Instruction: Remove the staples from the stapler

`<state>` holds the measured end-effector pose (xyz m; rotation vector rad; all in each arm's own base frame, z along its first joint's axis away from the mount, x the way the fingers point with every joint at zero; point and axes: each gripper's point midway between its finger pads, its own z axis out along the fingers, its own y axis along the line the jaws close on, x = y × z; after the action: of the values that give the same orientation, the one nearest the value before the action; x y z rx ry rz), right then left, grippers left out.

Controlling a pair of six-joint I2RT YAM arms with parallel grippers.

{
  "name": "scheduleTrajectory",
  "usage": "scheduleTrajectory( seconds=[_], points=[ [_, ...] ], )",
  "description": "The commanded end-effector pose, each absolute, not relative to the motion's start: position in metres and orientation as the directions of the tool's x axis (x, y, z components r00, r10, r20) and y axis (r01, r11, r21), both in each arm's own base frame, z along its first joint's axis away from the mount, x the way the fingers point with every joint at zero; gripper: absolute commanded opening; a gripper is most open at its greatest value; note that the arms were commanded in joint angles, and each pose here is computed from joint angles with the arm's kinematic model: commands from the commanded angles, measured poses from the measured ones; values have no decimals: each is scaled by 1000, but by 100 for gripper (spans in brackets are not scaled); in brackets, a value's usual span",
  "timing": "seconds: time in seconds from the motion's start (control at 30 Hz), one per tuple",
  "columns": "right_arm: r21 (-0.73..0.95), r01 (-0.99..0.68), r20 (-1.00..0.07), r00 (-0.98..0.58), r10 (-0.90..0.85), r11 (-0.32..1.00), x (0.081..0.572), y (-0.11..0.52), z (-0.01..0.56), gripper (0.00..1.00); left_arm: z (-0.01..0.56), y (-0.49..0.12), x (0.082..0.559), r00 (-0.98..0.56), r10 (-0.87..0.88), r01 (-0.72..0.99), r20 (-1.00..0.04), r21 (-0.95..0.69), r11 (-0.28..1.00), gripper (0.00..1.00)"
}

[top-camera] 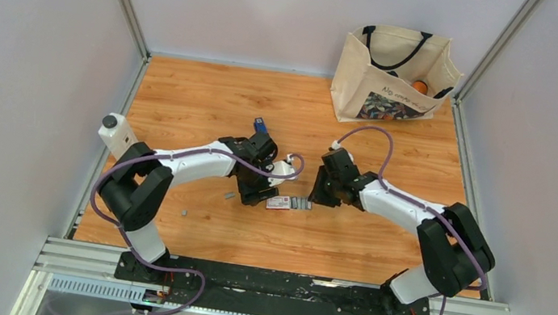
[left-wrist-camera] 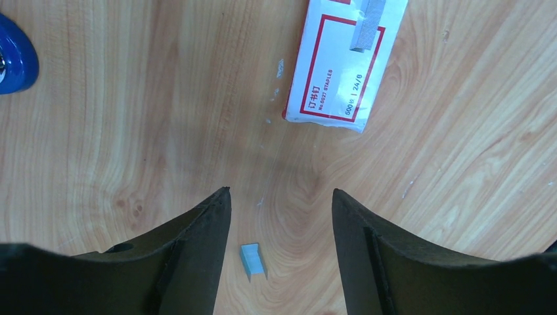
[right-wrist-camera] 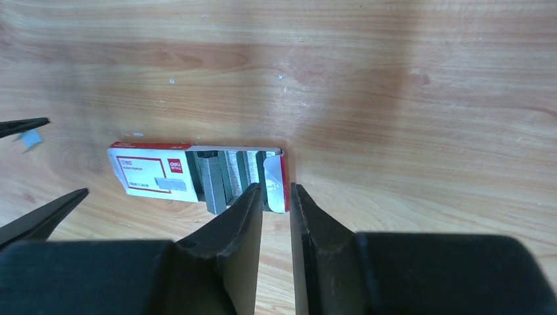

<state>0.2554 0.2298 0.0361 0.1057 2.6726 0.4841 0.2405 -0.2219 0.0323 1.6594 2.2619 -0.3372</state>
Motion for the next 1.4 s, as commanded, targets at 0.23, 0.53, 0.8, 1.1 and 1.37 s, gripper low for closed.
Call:
scheduleTrajectory(
  seconds=[0.23, 0.53, 0.8, 1.1, 1.37],
  points=[
    [509, -28, -396, -895, 205, 860, 262, 234, 50, 24, 35, -234, 257, -225, 912, 964, -343, 61, 260, 60],
    [545, -28, -354, -914, 199, 838, 262, 244, 34, 22, 32, -239, 250, -188, 928, 975, -321, 51, 215, 58],
    [549, -32, -347, -918, 193, 835, 260, 245, 29, 22, 30, -248, 249, -155, 941, 982, -300, 54, 179, 57],
    [565, -35, -331, -925, 187, 824, 258, 249, 24, 21, 31, -252, 252, -156, 939, 981, -306, 60, 183, 56],
    [579, -32, -320, -928, 191, 815, 258, 252, 22, 20, 32, -254, 254, -158, 939, 981, -307, 60, 184, 55]
  ],
)
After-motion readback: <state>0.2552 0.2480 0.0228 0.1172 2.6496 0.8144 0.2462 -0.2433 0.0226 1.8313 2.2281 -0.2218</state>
